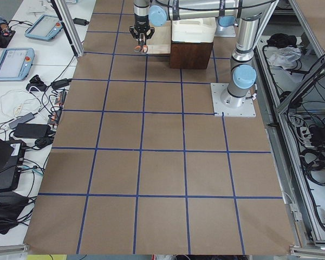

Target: Place scissors in drawer with both arms

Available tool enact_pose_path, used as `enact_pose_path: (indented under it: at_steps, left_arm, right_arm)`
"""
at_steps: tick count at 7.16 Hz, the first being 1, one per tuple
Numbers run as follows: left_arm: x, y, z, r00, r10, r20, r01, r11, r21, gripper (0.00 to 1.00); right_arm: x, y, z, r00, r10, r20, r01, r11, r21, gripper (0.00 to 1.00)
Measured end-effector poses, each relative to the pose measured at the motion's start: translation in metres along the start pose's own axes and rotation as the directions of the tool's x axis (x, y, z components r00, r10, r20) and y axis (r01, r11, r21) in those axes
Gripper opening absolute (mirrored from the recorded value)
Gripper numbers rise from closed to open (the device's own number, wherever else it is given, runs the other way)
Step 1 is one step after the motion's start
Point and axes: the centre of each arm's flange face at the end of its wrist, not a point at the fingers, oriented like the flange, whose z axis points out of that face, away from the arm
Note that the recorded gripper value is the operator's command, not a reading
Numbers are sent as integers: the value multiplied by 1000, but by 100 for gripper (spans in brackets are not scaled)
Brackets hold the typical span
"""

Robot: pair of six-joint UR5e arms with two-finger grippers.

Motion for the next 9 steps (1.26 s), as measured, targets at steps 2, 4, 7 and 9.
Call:
enact_pose_path:
  at_steps: [2, 4, 7, 9]
  left_arm:
    - [33, -59, -1, 999, -34, -14, 34, 999, 28, 0]
    - [53, -95, 11, 996, -71, -47, 73, 997, 32, 0]
    - [63, -123, 32, 992, -90, -89, 94, 995, 45, 0]
    - [68, -137, 46, 991, -85, -103, 90, 995, 37, 0]
  right_arm:
    - [12, 11, -20, 997, -82, 2, 82, 996, 27, 100]
    - [20, 10, -12, 990, -139, 8, 139, 990, 12, 100]
    - [27, 8, -5, 989, -149, 9, 149, 989, 2, 100]
    - [28, 8, -4, 988, -151, 8, 151, 989, 0, 100]
